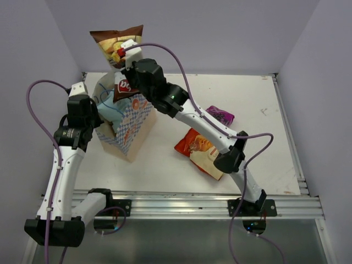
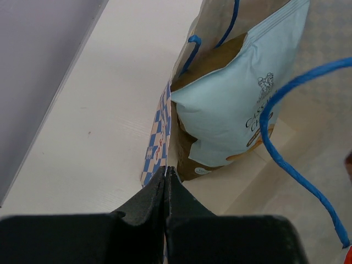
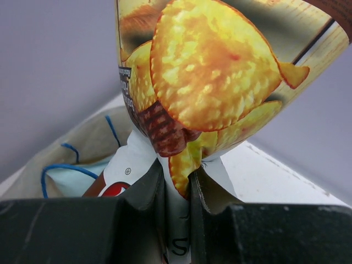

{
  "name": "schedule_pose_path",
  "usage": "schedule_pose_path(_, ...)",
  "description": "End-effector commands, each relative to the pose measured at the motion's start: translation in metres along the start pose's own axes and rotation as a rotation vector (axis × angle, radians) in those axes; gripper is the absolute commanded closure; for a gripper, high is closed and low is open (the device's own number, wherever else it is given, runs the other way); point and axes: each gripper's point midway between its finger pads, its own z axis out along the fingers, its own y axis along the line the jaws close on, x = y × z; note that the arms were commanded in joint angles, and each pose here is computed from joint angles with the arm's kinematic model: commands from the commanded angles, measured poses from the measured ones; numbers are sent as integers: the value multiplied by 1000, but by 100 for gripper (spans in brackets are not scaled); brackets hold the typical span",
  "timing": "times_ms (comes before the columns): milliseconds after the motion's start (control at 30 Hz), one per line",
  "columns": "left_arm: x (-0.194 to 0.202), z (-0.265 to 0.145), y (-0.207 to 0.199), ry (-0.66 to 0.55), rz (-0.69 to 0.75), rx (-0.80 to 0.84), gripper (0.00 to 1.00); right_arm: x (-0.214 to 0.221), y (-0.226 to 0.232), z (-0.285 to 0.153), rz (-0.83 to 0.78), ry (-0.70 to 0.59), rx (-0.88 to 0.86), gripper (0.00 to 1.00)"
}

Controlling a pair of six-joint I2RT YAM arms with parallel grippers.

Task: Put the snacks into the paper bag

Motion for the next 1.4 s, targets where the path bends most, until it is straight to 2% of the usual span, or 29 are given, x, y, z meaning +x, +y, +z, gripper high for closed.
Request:
schedule_pose_path(0,-6,-8,-4,-23,-5,22,100,-120,-3,-22,161,-401,-52,100)
schedule_pose_path(100,-6,-7,-5,-20,-4,24,100,-130,7,-23,203,-447,-108,100)
schedule_pose_path(267,-6,-5,-6,-15,-4,27,100,-121,30,-14,300,-446,-210,100)
schedule_pose_path(400,-6,-6,-6,-11,-2,26,100,-139,30,-8,425,-555,-215,100)
schedule_pose_path(500,-5,-7,-5,-10,-2,23,100,-144,32,-7,492,-592,-233,100)
schedule_pose_path(667,-5,-9,-2,-18,-3,12,100,-102,49,3,434,-423,-275,100)
schedule_pose_path(700,-5,-10,-1,-17,-3,10,100,-69,59,13,395,-338,-284,100)
schedule_pose_path(733,-5,-10,-1,-19,-3,9,100,-70,58,6,384,-324,-292,100)
schedule_pose_path(800,-5,-10,-1,-19,-2,9,100,-36,64,11,337,-238,-298,100)
schedule_pose_path(933,-6,-9,-1,-21,-2,8,100,0,67,0,283,-119,-315,100)
schedule_pose_path(967,-6,-8,-2,-22,-1,10,100,-2,62,-9,276,-112,-316,100)
schedule_pose_path(1000,-7,-8,-3,-24,-2,14,100,17,64,-9,263,-64,-314,100)
schedule_pose_path(1267,-7,-6,-4,-28,-1,22,100,30,49,-48,195,26,-326,100)
schedule_pose_path(1333,-7,-5,-5,-28,0,25,100,25,50,-53,180,32,-349,73)
schedule_pose_path(1367,-7,-5,-6,-28,-2,29,100,30,55,-56,166,62,-378,52)
